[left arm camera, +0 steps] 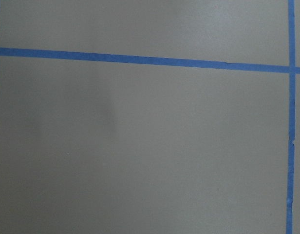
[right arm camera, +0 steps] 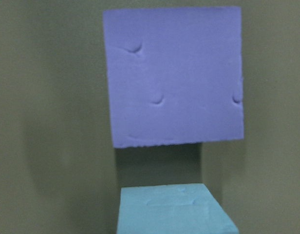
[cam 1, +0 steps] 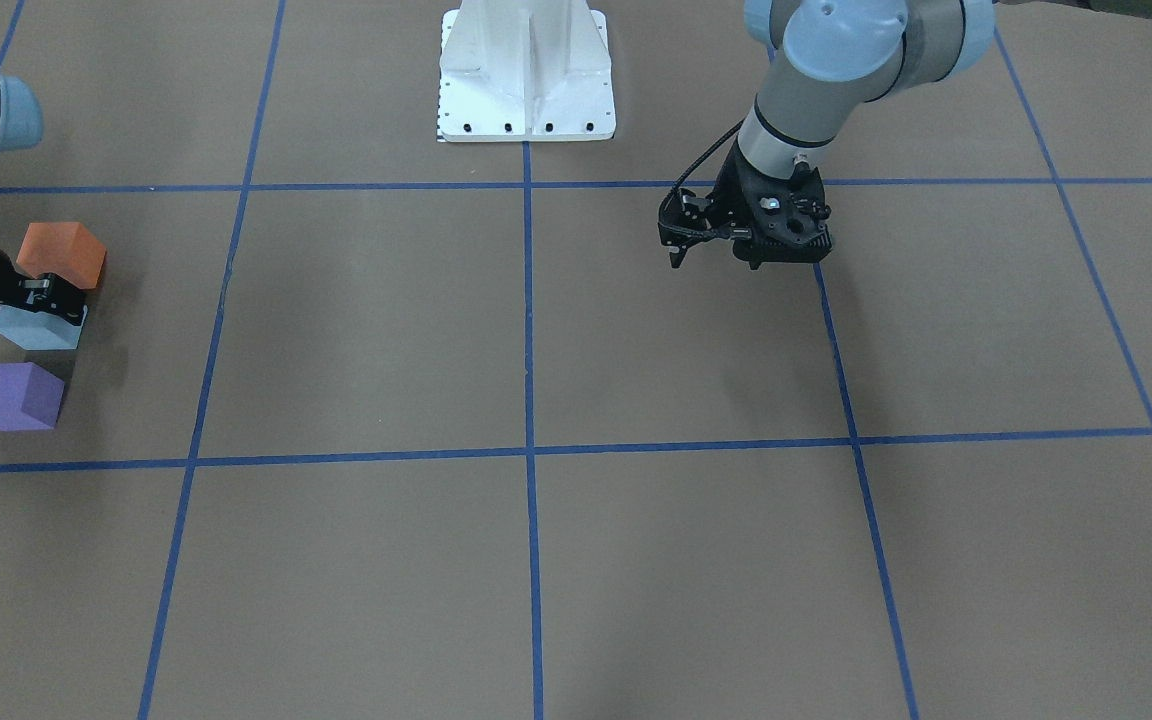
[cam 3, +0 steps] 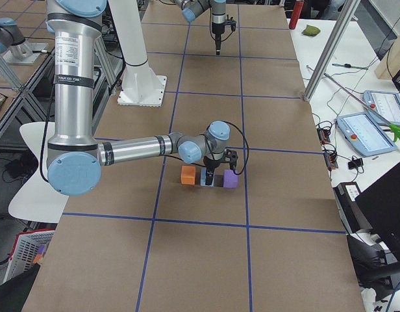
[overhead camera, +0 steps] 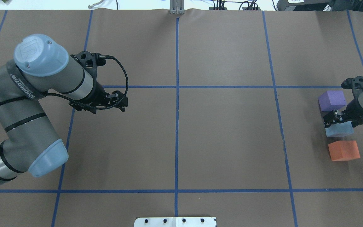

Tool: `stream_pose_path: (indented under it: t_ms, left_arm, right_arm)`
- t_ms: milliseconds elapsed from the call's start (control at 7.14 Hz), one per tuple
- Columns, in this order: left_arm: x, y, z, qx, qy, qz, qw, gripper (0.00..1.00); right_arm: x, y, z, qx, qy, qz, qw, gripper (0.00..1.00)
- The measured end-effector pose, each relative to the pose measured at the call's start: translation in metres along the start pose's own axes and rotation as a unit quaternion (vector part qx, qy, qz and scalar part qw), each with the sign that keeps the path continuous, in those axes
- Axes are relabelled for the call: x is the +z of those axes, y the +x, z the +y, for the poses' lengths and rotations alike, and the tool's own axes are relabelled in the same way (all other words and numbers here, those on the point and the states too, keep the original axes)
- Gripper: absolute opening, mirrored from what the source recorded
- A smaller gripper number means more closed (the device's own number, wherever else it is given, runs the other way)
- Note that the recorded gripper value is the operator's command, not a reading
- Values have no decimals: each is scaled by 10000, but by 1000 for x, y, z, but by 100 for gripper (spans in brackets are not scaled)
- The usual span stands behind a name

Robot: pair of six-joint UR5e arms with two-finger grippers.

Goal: Place blue block between orange and purple blocks
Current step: 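Open the right gripper and withdraw it while the left arm retracts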

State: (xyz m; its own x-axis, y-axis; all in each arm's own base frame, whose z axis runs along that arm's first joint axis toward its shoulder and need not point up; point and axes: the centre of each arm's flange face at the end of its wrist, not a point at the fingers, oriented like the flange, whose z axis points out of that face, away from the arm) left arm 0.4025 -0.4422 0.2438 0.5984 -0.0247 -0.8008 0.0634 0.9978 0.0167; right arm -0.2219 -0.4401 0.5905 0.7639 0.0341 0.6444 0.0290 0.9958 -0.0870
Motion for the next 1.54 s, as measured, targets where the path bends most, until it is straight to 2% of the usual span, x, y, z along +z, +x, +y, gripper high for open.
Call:
stream_pose_path:
  t_ms: [420, 840, 1120, 1540]
  left_arm:
    - [-8, 2, 1, 18, 32, 55, 10000, 100]
    - [-23, -20, -6, -13, 142, 35, 9999, 100]
    - [-35, -74, -8, 286, 215, -169, 9992, 100]
    - [-69, -232, -35, 1381, 127, -746, 9875, 100]
  right_arm:
    - [-56, -6, 11, -97, 430, -266, 9987, 100]
    - [-104, 25, 8, -166, 858, -352, 9956, 100]
    - [-134, 61, -1, -359, 1090, -441, 9924, 100]
    - [-159, 125, 2, -388, 1228, -517, 9903, 100]
